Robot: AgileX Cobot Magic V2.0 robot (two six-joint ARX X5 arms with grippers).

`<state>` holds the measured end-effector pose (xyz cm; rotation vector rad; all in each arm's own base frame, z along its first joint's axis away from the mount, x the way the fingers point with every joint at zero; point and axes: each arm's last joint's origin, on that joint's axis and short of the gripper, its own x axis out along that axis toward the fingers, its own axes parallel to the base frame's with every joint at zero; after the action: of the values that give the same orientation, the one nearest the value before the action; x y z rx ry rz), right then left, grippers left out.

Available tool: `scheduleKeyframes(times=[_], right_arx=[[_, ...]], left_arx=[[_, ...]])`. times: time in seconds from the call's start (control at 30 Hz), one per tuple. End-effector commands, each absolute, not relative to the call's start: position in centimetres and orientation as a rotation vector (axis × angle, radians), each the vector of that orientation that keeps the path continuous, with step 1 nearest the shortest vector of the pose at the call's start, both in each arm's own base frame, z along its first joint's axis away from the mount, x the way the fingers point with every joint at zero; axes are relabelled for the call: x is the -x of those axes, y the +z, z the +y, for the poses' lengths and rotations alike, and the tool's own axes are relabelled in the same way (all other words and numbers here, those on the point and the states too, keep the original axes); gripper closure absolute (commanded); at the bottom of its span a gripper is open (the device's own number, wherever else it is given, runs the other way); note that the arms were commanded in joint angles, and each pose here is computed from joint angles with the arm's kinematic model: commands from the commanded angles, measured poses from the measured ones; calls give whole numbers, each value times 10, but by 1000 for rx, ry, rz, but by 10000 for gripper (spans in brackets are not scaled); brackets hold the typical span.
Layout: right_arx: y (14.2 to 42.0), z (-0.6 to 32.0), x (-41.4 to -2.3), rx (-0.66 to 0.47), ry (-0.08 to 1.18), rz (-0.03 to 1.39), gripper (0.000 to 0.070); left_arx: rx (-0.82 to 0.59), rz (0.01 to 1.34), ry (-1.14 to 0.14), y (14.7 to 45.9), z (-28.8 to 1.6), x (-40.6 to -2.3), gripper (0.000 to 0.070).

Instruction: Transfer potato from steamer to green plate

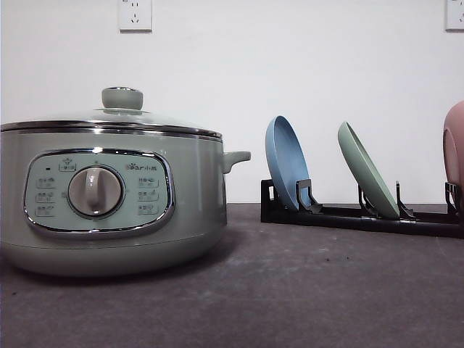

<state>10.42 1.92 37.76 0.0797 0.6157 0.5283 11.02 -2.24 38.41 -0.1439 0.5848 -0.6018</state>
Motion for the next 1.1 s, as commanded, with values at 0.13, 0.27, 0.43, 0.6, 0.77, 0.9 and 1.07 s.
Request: scheduleKeyframes(times=[0.13,0.27,0.43,0.6,0.77,0.9,1.07], right_arx=[[384,19,-104,-77,529,594,162],[384,19,-104,-78,529,594,161],[384,19,-104,-80,528,591,161],[387,20,-111,-142,509,571,161],[391,21,-132,-189,496,580,161],[398,22,-156,-198,492,591,161],[413,25,-196,-211,488,601,161]], left_arx=[[130,563,-613,390,-23,-110,66],[130,564,-613,390,-23,-110,7],[130,564,-613,390,-23,-110,12],[128,555,-614,390,-23,-110,13],[128,553,-614,390,-23,-110,13],[128,554,-614,390,-23,-110,13],[127,554,-614,390,-23,-110,13]])
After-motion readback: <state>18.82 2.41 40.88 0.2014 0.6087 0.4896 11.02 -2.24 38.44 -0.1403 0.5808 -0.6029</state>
